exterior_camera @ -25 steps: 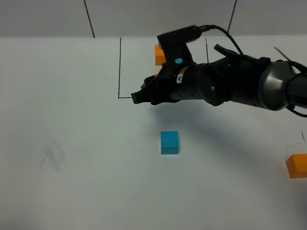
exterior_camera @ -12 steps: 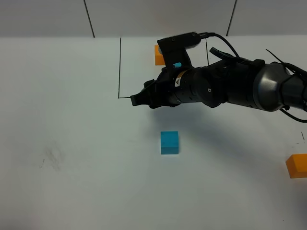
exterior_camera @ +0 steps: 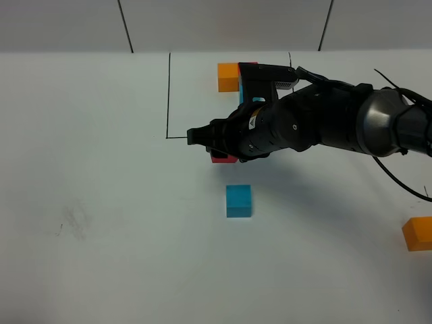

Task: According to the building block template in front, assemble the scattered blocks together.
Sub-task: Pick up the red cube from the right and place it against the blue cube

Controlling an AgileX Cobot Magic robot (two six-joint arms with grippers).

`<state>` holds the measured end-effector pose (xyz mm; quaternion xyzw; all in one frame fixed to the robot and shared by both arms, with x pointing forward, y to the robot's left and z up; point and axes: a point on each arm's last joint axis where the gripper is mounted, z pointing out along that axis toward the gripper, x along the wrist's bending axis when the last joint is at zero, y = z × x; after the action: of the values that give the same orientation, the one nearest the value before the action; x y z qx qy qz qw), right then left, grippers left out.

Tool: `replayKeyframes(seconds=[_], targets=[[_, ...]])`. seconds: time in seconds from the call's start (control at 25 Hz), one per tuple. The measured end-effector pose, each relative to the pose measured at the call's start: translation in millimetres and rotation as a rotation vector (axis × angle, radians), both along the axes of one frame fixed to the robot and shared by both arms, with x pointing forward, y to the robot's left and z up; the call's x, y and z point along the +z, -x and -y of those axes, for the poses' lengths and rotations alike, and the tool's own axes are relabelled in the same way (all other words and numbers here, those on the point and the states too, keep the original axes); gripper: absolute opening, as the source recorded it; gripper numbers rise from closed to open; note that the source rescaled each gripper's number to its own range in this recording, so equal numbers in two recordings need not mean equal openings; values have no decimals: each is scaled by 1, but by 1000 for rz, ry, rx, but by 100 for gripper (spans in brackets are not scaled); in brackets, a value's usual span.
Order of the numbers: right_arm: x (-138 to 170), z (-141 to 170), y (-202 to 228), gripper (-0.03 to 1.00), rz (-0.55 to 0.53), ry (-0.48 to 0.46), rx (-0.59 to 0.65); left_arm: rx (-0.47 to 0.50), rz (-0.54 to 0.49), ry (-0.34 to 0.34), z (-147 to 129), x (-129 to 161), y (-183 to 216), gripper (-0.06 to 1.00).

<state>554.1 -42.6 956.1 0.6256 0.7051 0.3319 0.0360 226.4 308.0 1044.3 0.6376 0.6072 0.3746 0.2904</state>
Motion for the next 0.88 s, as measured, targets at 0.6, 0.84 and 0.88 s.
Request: replayKeyframes(seconds=[0.6, 0.84, 0.88], targets=[[-6, 18, -6, 43, -7, 134, -92, 0, 1, 0, 0, 0, 0, 0], [-9, 14, -6, 43, 6, 128, -75, 0, 1, 0, 0, 0, 0, 0], [-9, 14, -6, 43, 6, 129, -75, 0, 1, 0, 0, 0, 0, 0]])
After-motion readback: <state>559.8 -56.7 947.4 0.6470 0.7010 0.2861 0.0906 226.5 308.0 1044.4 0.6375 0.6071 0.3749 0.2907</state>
